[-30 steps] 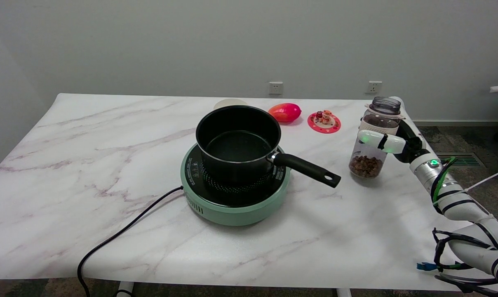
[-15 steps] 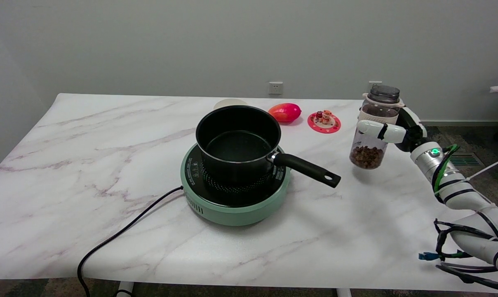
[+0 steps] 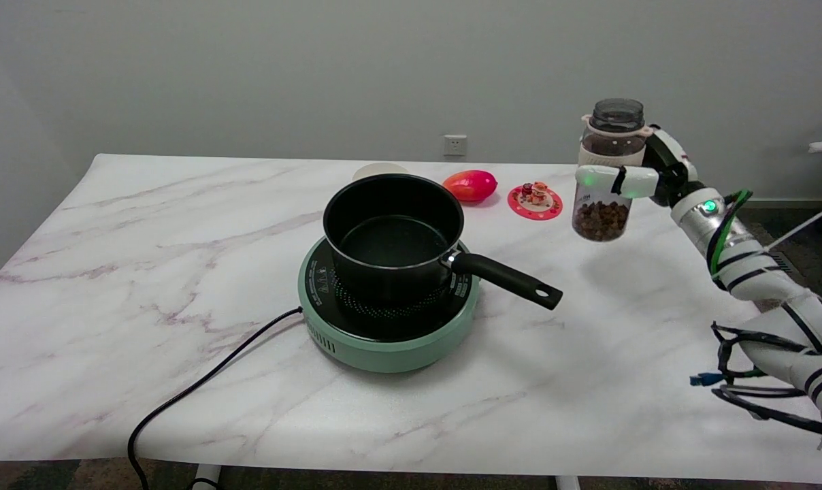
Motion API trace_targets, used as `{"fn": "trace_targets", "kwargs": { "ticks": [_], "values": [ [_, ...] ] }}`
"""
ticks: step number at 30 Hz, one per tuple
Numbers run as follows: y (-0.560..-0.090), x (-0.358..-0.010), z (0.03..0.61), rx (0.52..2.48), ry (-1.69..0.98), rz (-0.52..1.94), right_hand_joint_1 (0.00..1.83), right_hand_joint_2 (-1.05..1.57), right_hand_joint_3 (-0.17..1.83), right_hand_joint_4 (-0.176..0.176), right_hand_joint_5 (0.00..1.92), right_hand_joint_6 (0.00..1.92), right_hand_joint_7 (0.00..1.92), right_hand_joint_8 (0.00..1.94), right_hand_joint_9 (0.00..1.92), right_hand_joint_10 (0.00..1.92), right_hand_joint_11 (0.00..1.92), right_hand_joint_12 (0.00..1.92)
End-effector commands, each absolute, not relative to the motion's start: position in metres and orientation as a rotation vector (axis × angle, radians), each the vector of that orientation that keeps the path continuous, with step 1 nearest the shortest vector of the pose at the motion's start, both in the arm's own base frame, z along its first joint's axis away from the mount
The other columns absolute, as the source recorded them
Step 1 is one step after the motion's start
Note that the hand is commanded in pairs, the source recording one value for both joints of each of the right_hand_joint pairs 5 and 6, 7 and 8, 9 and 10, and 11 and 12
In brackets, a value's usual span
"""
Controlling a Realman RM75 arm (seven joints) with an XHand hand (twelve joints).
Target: Pick up the bottle.
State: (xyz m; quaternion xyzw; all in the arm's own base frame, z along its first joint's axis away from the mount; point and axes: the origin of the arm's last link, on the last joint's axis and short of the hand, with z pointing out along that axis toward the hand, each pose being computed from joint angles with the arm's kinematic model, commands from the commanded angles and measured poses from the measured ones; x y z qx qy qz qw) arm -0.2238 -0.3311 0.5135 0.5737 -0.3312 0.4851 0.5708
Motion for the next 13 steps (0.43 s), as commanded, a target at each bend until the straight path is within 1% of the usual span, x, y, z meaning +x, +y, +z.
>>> {"fn": "trace_targets", "kwargs": {
  "ticks": [1,13],
  "values": [
    [-0.384,-0.154,0.487,1.579,-0.621,0.970,1.35,1.35,0.34,0.000,1.85,1.85,1.80,1.80,1.46,1.46,1.26,1.26],
    [-0.396,-0.120,0.447,1.736,-0.432,0.746,1.38,1.28,0.38,0.000,1.83,1.83,1.79,1.79,1.45,1.45,1.25,1.25]
  ]
}}
